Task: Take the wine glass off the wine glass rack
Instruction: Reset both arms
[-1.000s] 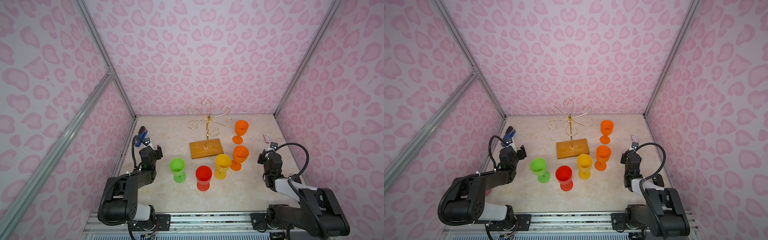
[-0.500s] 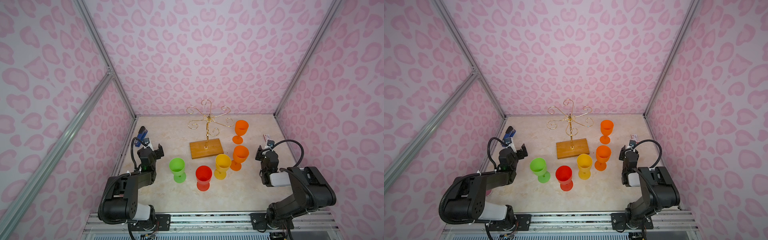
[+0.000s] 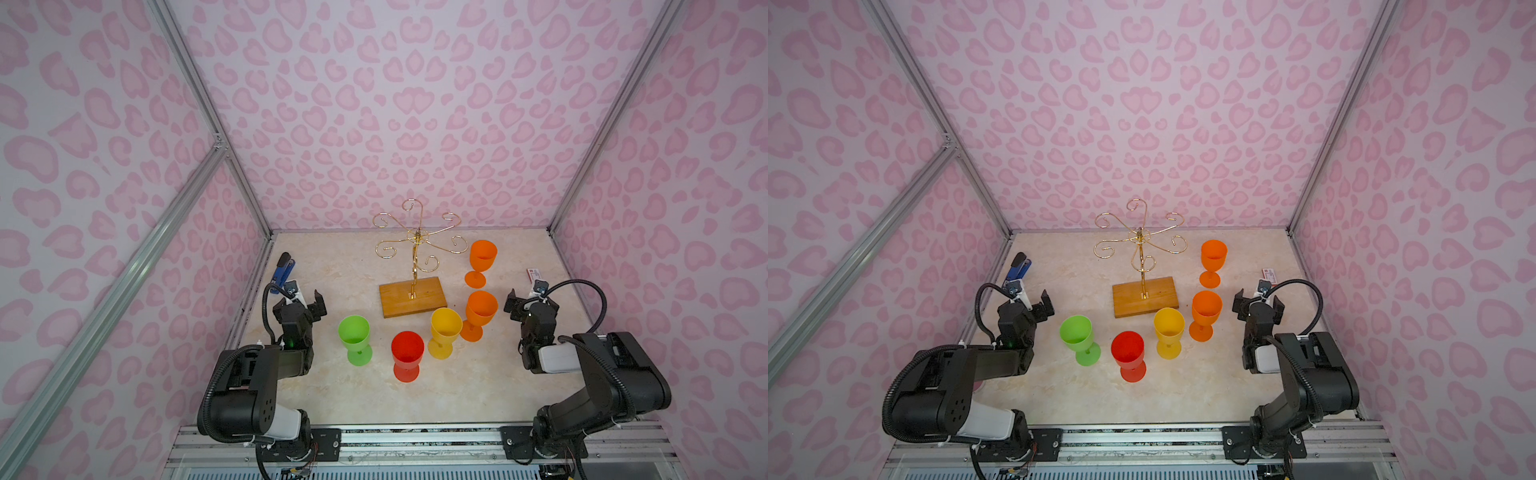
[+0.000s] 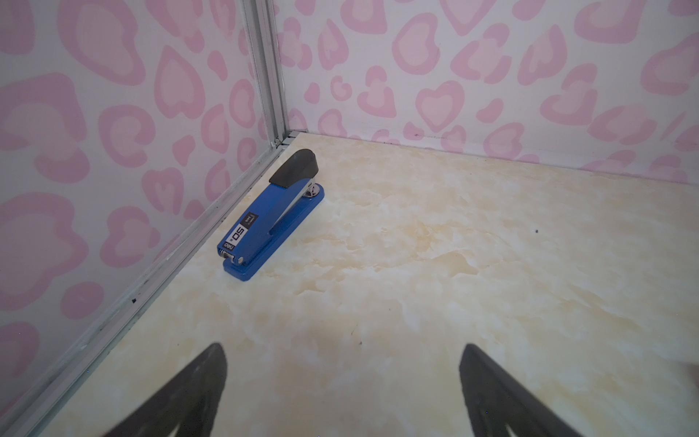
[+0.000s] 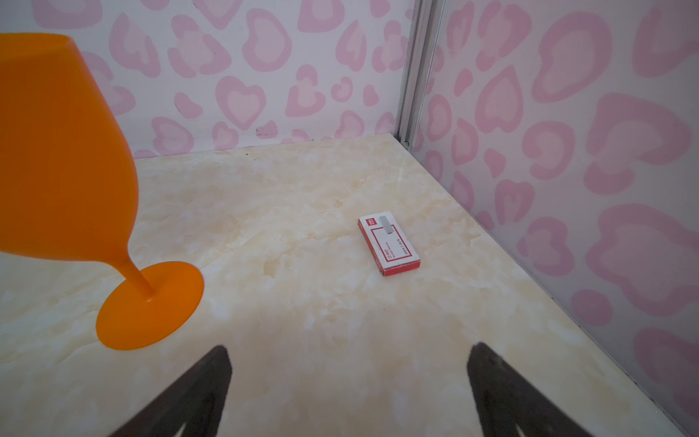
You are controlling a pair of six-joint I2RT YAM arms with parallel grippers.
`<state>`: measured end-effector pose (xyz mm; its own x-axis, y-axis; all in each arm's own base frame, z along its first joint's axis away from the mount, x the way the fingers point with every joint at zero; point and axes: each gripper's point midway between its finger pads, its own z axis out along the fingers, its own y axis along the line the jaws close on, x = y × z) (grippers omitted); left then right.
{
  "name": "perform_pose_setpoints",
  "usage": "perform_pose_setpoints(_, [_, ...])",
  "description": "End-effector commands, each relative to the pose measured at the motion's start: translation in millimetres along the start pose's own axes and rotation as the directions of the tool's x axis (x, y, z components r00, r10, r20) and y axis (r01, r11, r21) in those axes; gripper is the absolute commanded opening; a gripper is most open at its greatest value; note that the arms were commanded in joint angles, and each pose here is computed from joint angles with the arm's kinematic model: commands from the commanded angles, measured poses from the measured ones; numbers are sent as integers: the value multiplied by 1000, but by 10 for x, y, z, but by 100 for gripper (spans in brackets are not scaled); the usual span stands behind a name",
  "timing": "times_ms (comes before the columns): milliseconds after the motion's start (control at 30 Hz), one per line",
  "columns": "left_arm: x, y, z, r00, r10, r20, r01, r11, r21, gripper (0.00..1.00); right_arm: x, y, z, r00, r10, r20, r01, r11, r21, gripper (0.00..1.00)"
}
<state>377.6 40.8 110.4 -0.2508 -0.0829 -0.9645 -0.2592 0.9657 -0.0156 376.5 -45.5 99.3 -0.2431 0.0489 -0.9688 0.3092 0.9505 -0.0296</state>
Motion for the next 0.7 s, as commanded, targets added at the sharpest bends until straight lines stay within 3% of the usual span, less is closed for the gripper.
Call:
perform_pose_setpoints(0, [-106, 11, -3, 999, -19, 45, 19, 1000, -6, 98, -73, -12, 7, 1000, -3, 28, 2, 1000, 18, 98])
perform_pose_setpoints(667, [-105, 10, -2, 999, -19, 45, 20, 1000, -6, 97, -69, 22, 24, 1000, -14, 22, 14, 1000, 6, 98])
